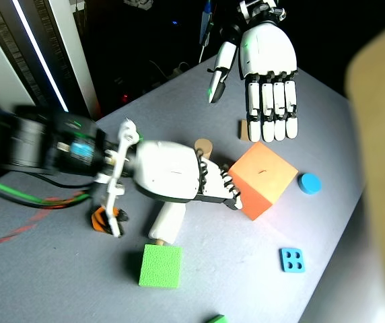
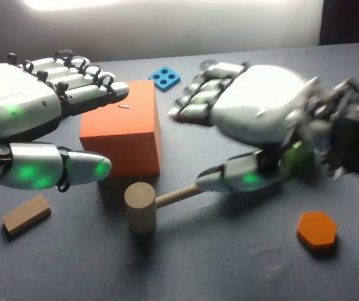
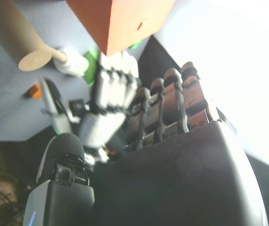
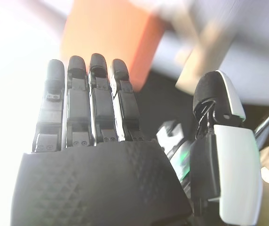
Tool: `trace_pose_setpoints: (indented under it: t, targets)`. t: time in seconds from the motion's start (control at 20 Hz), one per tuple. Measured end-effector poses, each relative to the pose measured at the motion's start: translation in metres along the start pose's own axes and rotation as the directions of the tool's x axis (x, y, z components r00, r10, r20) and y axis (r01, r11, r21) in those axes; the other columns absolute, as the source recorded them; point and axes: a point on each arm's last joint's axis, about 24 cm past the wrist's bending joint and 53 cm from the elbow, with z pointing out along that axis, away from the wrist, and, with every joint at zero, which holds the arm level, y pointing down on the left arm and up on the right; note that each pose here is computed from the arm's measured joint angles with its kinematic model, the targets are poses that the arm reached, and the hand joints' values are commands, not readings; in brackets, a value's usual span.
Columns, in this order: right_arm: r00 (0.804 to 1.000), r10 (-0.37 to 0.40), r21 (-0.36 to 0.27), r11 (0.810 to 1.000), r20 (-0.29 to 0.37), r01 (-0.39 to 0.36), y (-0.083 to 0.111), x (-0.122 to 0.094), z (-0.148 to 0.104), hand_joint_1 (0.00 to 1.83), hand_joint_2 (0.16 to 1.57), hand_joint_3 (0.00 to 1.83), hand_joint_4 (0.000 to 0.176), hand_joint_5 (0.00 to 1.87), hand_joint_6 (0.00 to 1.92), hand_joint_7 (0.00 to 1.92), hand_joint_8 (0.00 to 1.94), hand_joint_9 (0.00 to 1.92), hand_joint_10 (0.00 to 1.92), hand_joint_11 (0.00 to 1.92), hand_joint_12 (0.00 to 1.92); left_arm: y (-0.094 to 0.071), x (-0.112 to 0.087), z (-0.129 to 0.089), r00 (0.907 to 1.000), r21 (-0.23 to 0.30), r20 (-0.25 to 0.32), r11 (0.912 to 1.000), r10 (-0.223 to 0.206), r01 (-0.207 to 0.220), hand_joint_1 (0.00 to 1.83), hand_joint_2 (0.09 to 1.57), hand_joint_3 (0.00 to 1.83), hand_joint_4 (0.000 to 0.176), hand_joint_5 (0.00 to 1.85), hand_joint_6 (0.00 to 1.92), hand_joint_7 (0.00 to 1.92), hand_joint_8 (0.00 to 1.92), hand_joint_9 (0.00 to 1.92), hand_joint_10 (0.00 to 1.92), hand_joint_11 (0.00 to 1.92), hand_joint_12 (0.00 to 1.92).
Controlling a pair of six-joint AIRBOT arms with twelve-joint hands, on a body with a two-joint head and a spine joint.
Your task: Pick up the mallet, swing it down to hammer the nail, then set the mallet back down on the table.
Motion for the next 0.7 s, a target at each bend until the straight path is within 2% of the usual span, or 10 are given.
trace_pose_setpoints:
  t: [0.25, 0.3, 0.35, 0.4, 0.45, 0.5, 0.55, 0.6, 0.65, 0.7]
  targets:
    - [0.975, 0.198, 0.053, 0.980, -0.100, -0.193, -0.015, -0.014, -0.052, 0.35, 1.07, 0.00, 0.000, 0.31, 0.01, 0.33, 0.00, 0.28, 0.01, 0.00, 0.66, -0.003, -0.005, 0.001, 0.9999, 0.007, 0.014, 1.0000, -0.001, 0.001, 0.00, 1.30, 0.00, 0.000, 0.08, 0.00, 0.10, 0.01, 0.08, 0.01, 0.04, 0.03]
    - [0.975, 0.194, 0.053, 0.980, -0.106, -0.190, -0.015, -0.015, -0.059, 0.43, 1.05, 0.00, 0.000, 0.42, 0.01, 0.46, 0.01, 0.40, 0.02, 0.02, 0.80, -0.004, -0.007, 0.001, 0.9998, 0.008, 0.017, 1.0000, -0.003, 0.003, 0.16, 1.27, 0.00, 0.000, 0.38, 0.04, 0.45, 0.05, 0.39, 0.06, 0.22, 0.17]
    - [0.976, 0.184, 0.054, 0.982, -0.113, -0.179, -0.013, -0.015, -0.069, 0.50, 1.03, 0.00, 0.000, 0.62, 0.07, 0.72, 0.11, 0.65, 0.13, 0.16, 0.97, -0.005, -0.008, 0.001, 0.9998, 0.012, 0.021, 0.9999, -0.004, 0.004, 0.23, 1.27, 0.00, 0.000, 0.25, 0.97, 0.29, 1.11, 0.23, 1.07, 0.01, 1.14]
    - [0.978, 0.165, 0.053, 0.986, -0.124, -0.160, -0.012, -0.014, -0.076, 0.55, 1.01, 0.00, 0.000, 0.66, 0.19, 0.66, 0.49, 0.58, 0.57, 0.21, 1.14, -0.004, -0.008, 0.001, 0.9997, 0.011, 0.020, 0.9999, -0.013, 0.013, 0.26, 1.26, 0.00, 0.000, 0.18, 1.47, 0.22, 1.50, 0.18, 1.51, 0.00, 1.54]
    - [0.975, 0.166, 0.062, 0.985, -0.148, -0.159, -0.013, -0.008, -0.089, 0.54, 1.00, 0.00, 0.000, 0.38, 1.49, 0.31, 1.68, 0.30, 1.67, 0.17, 1.71, -0.003, -0.007, 0.001, 0.9997, 0.003, 0.014, 0.9998, -0.020, 0.020, 0.43, 1.24, 0.00, 0.000, 0.18, 1.90, 0.16, 1.90, 0.21, 1.90, 0.17, 1.91]
    - [0.973, 0.167, 0.069, 0.985, -0.159, -0.158, -0.014, -0.006, -0.095, 0.60, 0.98, 0.00, 0.000, 0.31, 1.84, 0.25, 1.89, 0.35, 1.87, 0.38, 1.88, -0.004, -0.008, 0.001, 0.9996, 0.003, 0.016, 0.9998, -0.022, 0.022, 0.38, 1.24, 0.00, 0.000, 0.24, 1.83, 0.21, 1.92, 0.28, 1.92, 0.30, 1.92]
    - [0.974, 0.163, 0.084, 0.985, -0.158, -0.151, -0.018, -0.007, -0.108, 0.63, 0.96, 0.00, 0.018, 0.35, 1.90, 0.27, 1.93, 0.40, 1.91, 0.53, 1.91, -0.009, -0.011, 0.001, 0.9992, 0.010, 0.025, 0.9995, -0.031, 0.031, 0.37, 1.24, 0.00, 0.000, 0.39, 1.74, 0.36, 1.90, 0.40, 1.92, 0.42, 1.92]
    - [0.976, 0.153, 0.092, 0.986, -0.154, -0.140, -0.020, -0.008, -0.113, 0.58, 0.97, 0.00, 0.040, 0.52, 1.92, 0.47, 1.94, 0.55, 1.92, 0.69, 1.92, -0.010, -0.011, 0.000, 0.9991, 0.015, 0.028, 0.9993, -0.033, 0.033, 0.23, 1.24, 0.00, 0.000, 0.84, 1.81, 0.89, 1.92, 0.84, 1.92, 0.81, 1.92]
    - [0.978, 0.147, 0.098, 0.986, -0.146, -0.134, -0.023, -0.011, -0.116, 0.54, 0.97, 0.00, 0.038, 0.66, 1.92, 0.65, 1.94, 0.69, 1.92, 0.83, 1.92, -0.013, -0.009, 0.001, 0.9991, 0.020, 0.023, 0.9992, -0.035, 0.035, 0.29, 1.20, 0.00, 0.000, 1.14, 1.87, 1.24, 1.92, 1.21, 1.92, 1.13, 1.92]
    - [0.981, 0.136, 0.094, 0.988, -0.138, -0.124, -0.023, -0.016, -0.118, 0.50, 0.98, 0.00, 0.056, 0.98, 1.92, 1.04, 1.94, 1.05, 1.92, 1.16, 1.92, -0.017, -0.004, 0.001, 0.9991, 0.025, 0.012, 0.9989, -0.040, 0.040, 0.27, 1.16, 0.00, 0.000, 1.33, 1.91, 1.47, 1.92, 1.48, 1.92, 1.41, 1.92]
